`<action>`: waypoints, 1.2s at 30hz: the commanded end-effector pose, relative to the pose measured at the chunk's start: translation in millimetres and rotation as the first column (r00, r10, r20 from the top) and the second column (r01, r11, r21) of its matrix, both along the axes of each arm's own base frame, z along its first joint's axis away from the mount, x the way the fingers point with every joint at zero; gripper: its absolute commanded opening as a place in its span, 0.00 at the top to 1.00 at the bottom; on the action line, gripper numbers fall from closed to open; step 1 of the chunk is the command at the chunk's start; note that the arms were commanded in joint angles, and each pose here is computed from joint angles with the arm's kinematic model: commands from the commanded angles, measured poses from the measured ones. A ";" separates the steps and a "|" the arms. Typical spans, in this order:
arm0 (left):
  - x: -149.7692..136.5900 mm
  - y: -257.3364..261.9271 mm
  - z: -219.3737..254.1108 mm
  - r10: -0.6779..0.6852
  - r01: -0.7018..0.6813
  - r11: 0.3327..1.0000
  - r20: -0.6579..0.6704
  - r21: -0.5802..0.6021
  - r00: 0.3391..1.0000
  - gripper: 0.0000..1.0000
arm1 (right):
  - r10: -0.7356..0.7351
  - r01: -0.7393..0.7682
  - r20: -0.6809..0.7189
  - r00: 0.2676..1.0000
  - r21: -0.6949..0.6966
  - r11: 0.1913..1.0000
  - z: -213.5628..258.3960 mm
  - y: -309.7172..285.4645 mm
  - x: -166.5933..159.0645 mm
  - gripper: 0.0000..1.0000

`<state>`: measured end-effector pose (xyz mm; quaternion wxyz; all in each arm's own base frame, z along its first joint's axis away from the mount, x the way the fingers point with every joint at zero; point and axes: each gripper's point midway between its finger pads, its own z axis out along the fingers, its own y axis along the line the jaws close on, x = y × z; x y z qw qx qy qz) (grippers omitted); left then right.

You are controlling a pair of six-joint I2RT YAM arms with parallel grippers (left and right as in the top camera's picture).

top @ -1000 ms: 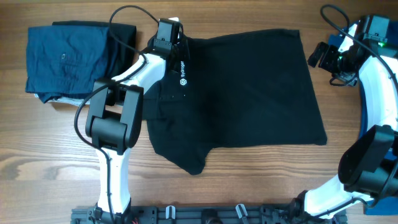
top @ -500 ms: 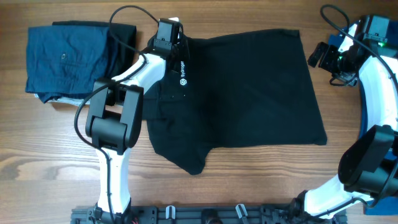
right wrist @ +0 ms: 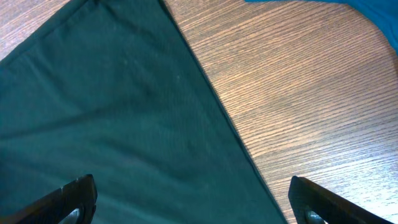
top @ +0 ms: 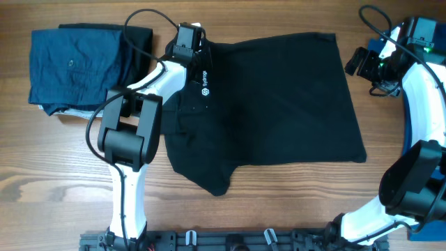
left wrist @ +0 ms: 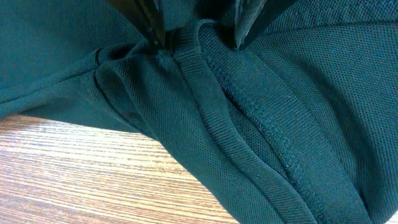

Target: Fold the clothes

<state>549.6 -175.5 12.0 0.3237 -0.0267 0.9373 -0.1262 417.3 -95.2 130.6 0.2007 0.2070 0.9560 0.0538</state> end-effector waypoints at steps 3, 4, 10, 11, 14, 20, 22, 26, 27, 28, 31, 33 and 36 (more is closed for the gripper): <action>0.4 -2.3 -8.4 -0.009 0.009 1.000 -0.010 0.004 1.000 0.66 | 0.011 -0.011 0.016 1.000 -0.017 1.000 6.0 -2.6 1.8 0.00; 0.4 -2.3 -8.4 -0.009 0.009 1.000 -0.010 0.004 1.000 0.68 | 0.011 -0.011 0.016 1.000 -0.017 1.000 6.0 -2.6 1.8 0.00; 0.5 -2.3 -8.3 -0.009 0.009 1.000 -0.010 0.003 1.000 0.75 | 0.011 -0.011 0.016 1.000 -0.017 1.000 6.0 -2.6 1.8 0.00; 0.9 -2.4 -8.0 -0.009 0.009 1.000 -0.008 0.003 1.000 0.75 | 0.011 -0.011 0.016 1.000 -0.017 1.000 6.0 -2.6 1.8 0.00; 2.6 -2.9 -6.4 -0.009 0.009 1.000 0.001 0.000 1.000 0.77 | 0.011 -0.011 0.016 1.000 -0.017 1.000 6.0 -2.6 1.8 0.00; 4.6 -3.6 -4.6 -0.010 0.010 1.000 0.012 -0.003 1.000 0.81 | 0.011 -0.011 0.016 1.000 -0.017 1.000 6.0 -2.6 1.8 0.00; 4.9 -3.5 -4.4 -0.009 0.009 1.000 0.013 -0.004 1.000 0.81 | 0.011 -0.011 0.016 1.000 -0.017 1.000 6.0 -2.6 1.8 0.00; 4.9 -3.7 -4.3 -0.009 0.009 1.000 0.014 -0.004 1.000 0.83 | 0.011 -0.011 0.016 1.000 -0.017 1.000 6.0 -2.6 1.8 0.00; 4.9 -3.7 -4.3 -0.009 0.009 1.000 0.014 -0.004 1.000 0.84 | 0.011 -0.011 0.016 1.000 -0.017 1.000 6.0 -2.6 1.8 0.00; 4.9 -3.7 -4.3 -0.009 0.009 1.000 0.014 -0.004 1.000 0.84 | 0.011 -0.011 0.016 1.000 -0.017 1.000 6.0 -2.6 1.8 0.00; 5.1 -3.9 -4.1 -0.010 0.010 1.000 0.015 -0.005 1.000 0.90 | 0.011 -0.011 0.016 1.000 -0.017 1.000 6.0 -2.6 1.8 0.00; 5.3 -3.6 -4.0 -0.009 0.009 1.000 0.016 -0.005 1.000 0.92 | 0.011 -0.011 0.016 1.000 -0.017 1.000 6.0 -2.6 1.8 0.00; 5.3 -3.7 -4.0 -0.009 0.010 1.000 0.016 -0.005 1.000 0.96 | 0.011 -0.011 0.016 1.000 -0.017 1.000 6.0 -2.6 1.8 0.00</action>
